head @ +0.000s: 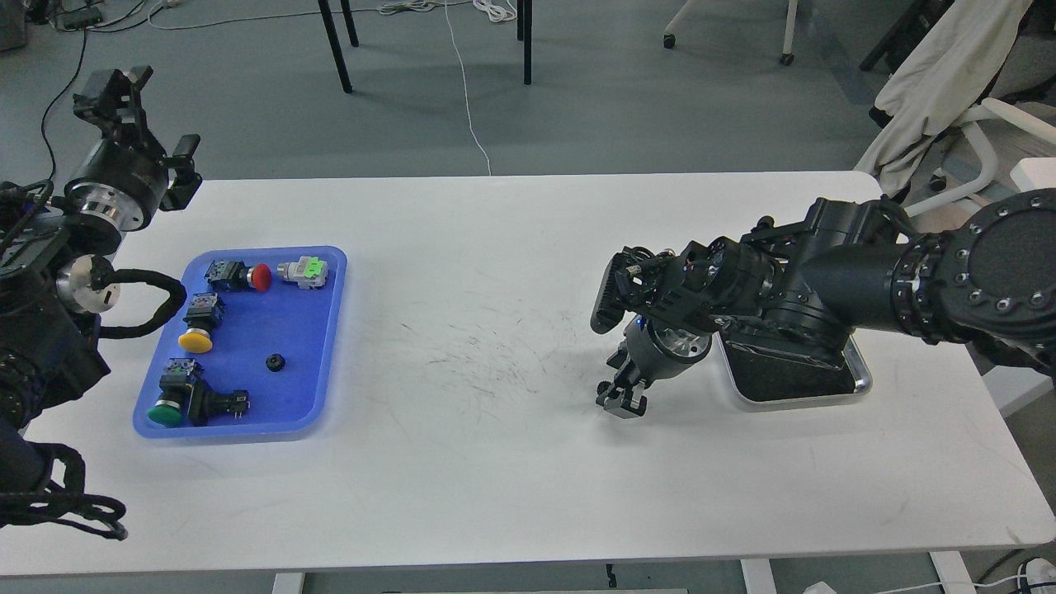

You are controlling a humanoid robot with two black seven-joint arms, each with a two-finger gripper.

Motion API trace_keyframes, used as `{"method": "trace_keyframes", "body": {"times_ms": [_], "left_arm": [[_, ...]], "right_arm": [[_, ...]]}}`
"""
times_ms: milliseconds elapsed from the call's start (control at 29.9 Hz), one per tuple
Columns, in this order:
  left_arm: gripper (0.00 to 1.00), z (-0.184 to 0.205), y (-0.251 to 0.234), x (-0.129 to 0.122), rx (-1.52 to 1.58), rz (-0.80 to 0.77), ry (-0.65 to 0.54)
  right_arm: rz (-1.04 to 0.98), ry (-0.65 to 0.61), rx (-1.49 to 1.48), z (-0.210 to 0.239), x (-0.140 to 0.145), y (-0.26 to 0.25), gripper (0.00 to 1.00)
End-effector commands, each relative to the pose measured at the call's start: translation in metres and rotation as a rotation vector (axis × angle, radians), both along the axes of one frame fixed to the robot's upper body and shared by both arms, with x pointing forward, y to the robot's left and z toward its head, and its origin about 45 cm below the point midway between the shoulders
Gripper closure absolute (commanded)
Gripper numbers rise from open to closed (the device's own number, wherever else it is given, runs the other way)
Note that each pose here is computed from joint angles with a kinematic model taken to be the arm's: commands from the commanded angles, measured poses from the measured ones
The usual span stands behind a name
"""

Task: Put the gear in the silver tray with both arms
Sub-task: 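Grasp the black gear with the right gripper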

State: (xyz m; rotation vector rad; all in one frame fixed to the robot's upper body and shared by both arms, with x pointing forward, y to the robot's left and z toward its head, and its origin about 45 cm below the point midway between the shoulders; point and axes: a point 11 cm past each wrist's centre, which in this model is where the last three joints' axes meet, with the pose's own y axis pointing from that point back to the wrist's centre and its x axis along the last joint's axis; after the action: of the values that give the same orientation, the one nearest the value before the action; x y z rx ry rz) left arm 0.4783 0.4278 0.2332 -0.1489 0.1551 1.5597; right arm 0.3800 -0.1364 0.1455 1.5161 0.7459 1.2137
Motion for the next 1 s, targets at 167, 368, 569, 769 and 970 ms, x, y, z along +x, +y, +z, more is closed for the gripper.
{"method": "trace_keyframes", "body": {"times_ms": [167, 368, 569, 769, 970], "left_arm": [[0.02, 0.0005, 0.0012, -0.0002, 0.001, 0.002, -0.001], [0.02, 0.0011, 0.0008, 0.0001, 0.004, 0.0, -0.001], [0.02, 0.0003, 0.001, -0.0003, 0.004, 0.0, 0.001], [0.02, 0.0002, 0.0014, -0.0004, 0.005, 0.001, 0.002], [0.02, -0.0004, 0.0005, -0.0003, 0.006, -0.001, 0.004]], "right_arm": [[0.008, -0.002, 0.011, -0.0011, -0.0009, 0.0038, 0.53], [0.014, 0.002, 0.014, -0.0002, -0.0023, 0.0053, 0.57], [0.02, 0.005, 0.016, 0.0016, -0.0025, 0.0066, 0.67], [0.024, 0.014, 0.018, 0.0013, -0.0042, 0.0071, 0.7], [0.031, 0.024, 0.017, 0.0003, -0.0068, 0.0086, 0.76]]}}
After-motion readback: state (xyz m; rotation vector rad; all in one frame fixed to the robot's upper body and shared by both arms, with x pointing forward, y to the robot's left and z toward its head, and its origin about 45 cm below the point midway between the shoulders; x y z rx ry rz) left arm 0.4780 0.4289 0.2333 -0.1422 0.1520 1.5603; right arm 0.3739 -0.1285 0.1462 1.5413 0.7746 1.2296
